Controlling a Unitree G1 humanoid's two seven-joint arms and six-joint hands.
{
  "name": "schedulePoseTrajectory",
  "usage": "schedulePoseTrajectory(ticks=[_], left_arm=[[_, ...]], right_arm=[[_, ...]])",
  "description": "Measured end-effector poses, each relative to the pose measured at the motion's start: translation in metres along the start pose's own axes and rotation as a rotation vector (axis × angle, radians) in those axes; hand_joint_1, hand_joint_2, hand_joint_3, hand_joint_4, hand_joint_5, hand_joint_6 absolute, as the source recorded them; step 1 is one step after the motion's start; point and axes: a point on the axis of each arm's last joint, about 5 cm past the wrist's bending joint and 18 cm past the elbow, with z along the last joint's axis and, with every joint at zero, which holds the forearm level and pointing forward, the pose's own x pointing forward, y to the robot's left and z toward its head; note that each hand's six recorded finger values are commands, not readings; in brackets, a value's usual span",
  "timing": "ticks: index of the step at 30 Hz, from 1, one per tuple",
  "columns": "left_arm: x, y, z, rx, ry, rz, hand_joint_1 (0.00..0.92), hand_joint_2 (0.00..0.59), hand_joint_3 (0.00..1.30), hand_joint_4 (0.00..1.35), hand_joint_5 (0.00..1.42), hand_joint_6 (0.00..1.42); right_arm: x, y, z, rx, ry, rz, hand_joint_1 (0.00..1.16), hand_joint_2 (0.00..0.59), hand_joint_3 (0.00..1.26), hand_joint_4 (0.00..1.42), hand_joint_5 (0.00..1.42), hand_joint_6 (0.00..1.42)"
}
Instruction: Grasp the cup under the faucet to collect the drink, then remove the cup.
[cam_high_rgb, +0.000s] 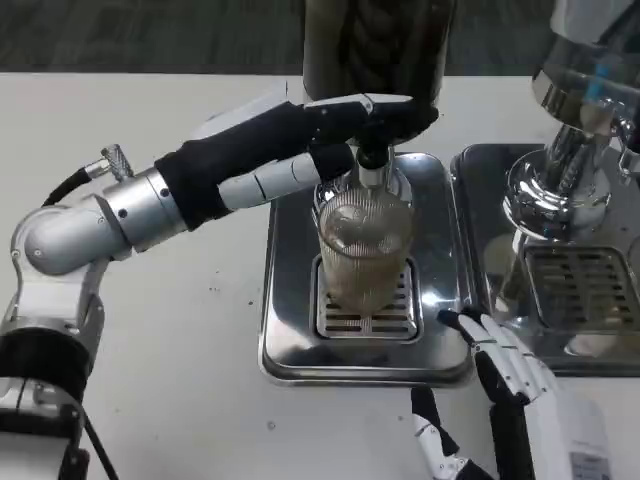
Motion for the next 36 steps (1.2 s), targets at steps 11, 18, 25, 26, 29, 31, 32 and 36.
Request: schedulePoseTrajectory(ticks=[11,18,25,26,29,31,32,36], left_arm=[[0.000,-0.001,0.0017,0.061,0.005,-0.014,0.000,0.085,0.20,0.09,0.11,0.04],[-0.001,0.000,0.0024,0.081,0.010,-0.011,0.000,0.088,0.20,0.09,0.11,0.04],[-0.001,-0.001,0.0026,0.091,0.008,-0.010,0.000,0.093,0.20,0.09,0.10,0.04],[0.000,-0.001,0.0026,0.093,0.008,-0.010,0.000,0.093,0.20,0.09,0.10,0.04],[0.000,-0.001,0.0026,0.095,0.008,-0.010,0.000,0.093,0.20,0.09,0.10,0.04],[0.000,-0.002,0.0026,0.095,0.009,-0.011,0.000,0.096,0.20,0.09,0.10,0.04],[0.000,-0.002,0.0026,0.096,0.009,-0.011,0.000,0.097,0.20,0.09,0.10,0.04],[0.000,-0.002,0.0027,0.099,0.009,-0.010,0.000,0.099,0.20,0.09,0.10,0.04]], right_arm=[[0.004,-0.0055,-0.0008,0.049,0.002,-0.027,0.41,0.369,0.17,0.11,0.14,0.20],[0.019,-0.0139,-0.0015,0.214,0.004,-0.027,0.49,0.265,0.09,0.03,0.10,0.18],[0.037,-0.0235,-0.0043,0.343,0.003,0.030,0.62,0.222,0.02,0.00,0.05,0.14],[0.039,-0.0249,-0.0056,0.352,0.005,0.039,0.63,0.219,0.00,0.00,0.03,0.13],[0.045,-0.0272,-0.0073,0.380,0.006,0.069,0.66,0.210,0.00,0.00,0.00,0.10],[0.048,-0.0279,-0.0084,0.397,0.006,0.092,0.66,0.209,0.00,0.00,0.00,0.09],[0.052,-0.0289,-0.0090,0.406,0.000,0.108,0.66,0.209,0.00,0.00,0.00,0.08],[0.064,-0.0315,-0.0085,0.418,-0.034,0.149,0.67,0.213,0.00,0.00,0.00,0.07]])
